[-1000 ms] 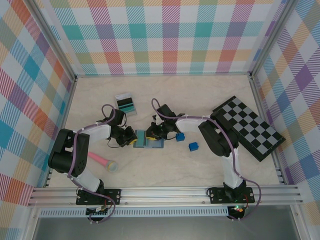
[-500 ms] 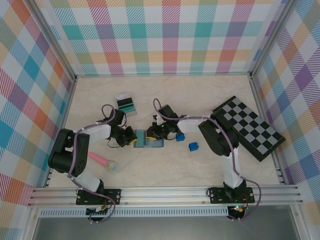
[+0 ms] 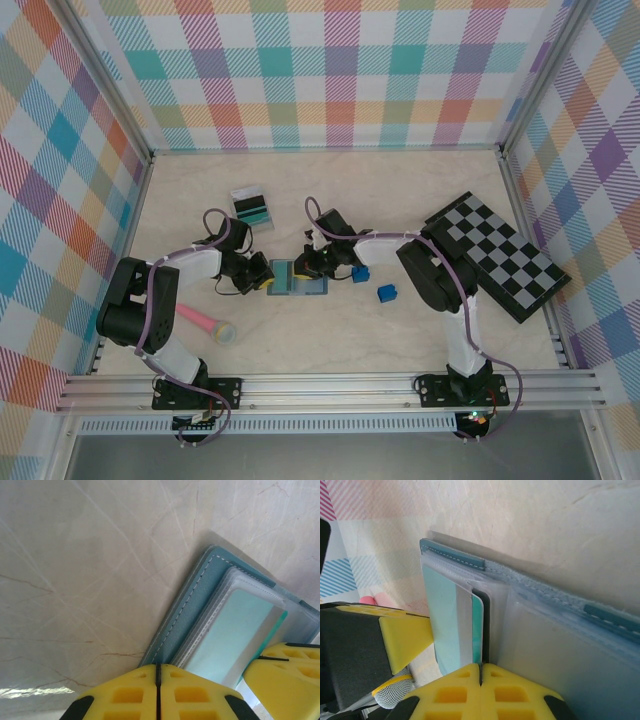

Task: Take the credit cards out of the card holder

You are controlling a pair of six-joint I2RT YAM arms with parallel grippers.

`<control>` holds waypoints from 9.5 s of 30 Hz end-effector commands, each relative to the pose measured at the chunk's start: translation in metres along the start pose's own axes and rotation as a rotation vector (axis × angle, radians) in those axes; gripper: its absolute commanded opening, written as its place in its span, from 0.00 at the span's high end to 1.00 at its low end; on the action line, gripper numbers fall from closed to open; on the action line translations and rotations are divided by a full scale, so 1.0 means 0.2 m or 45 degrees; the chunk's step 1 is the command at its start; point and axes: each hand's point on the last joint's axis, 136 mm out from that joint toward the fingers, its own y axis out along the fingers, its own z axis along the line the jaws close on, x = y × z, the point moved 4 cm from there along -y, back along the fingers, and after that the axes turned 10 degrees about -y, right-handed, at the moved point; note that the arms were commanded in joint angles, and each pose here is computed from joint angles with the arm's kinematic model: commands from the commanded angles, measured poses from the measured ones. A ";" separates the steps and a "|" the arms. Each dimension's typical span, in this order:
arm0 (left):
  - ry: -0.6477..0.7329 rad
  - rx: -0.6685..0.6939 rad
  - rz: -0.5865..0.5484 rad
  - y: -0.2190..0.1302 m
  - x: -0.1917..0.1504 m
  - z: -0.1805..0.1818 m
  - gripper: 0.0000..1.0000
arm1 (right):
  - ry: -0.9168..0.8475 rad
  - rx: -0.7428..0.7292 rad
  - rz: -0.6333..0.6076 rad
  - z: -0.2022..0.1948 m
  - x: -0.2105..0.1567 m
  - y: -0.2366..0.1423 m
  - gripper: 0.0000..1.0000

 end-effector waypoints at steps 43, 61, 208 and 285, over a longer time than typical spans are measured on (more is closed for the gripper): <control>0.053 0.152 0.022 0.06 -0.07 0.03 0.90 | 0.034 -0.098 0.042 -0.03 -0.02 -0.06 0.75; 0.057 0.143 0.012 0.03 -0.08 0.02 0.81 | 0.018 -0.253 -0.029 -0.08 -0.05 -0.16 0.97; 2.155 -0.061 -0.002 -0.33 0.63 -0.57 1.00 | 0.021 -0.237 -0.381 0.01 0.33 -0.91 0.00; 0.446 -0.114 -0.746 -0.89 0.34 -0.29 0.20 | -0.423 -0.614 0.074 0.29 -0.10 -0.19 0.24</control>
